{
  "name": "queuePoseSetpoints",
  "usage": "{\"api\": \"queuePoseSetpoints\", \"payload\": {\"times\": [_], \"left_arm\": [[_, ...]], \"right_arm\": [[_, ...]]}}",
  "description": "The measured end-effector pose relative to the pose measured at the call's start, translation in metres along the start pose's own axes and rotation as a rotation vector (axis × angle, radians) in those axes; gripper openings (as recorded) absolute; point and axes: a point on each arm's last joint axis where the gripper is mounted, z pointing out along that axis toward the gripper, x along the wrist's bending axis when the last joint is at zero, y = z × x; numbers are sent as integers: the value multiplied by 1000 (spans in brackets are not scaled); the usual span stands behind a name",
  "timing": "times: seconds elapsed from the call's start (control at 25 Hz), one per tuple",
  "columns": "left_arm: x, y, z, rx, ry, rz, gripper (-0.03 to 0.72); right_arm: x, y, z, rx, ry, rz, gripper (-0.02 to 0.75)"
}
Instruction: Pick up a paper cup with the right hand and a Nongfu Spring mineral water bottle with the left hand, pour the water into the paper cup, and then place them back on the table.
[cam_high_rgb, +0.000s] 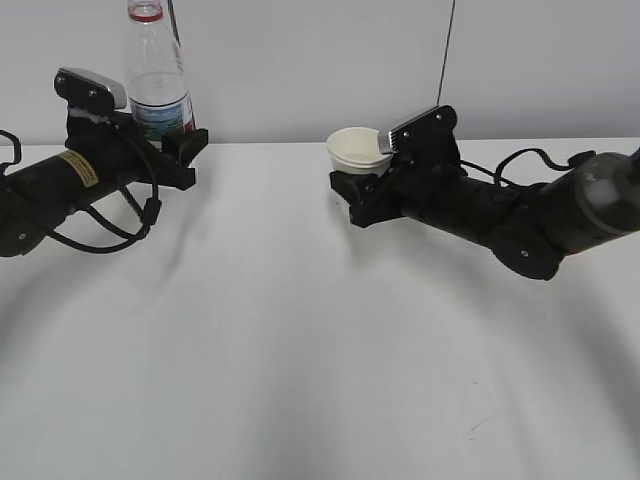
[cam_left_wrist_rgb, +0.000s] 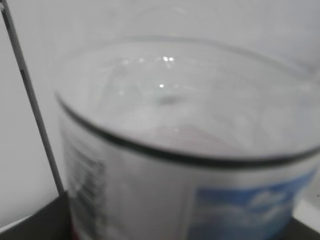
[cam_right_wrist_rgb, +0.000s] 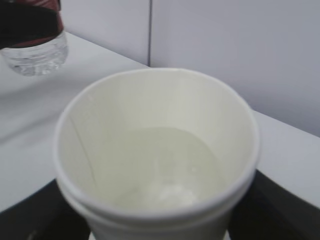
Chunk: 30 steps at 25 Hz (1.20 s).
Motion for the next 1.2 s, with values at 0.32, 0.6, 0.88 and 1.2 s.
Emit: {"api": "queuePoseSetpoints", "payload": {"times": [0.32,0.6,0.88,1.2], "left_arm": [[-5,-2,0,28,-48,-123,411],[-10,-4,0,57,-104,-164,411],[-13,-5,-1,67,-130,-156,411],[-14,-5,-1,72,-140,-147,411]], "right_arm": [[-39,-10,-12,8,-96,9,511],[-46,-34,-9,-3,-138,42,511],[-48,-56,2,2,-147,61,511],[-49,-58,5,-18,-145,60,561]]}}
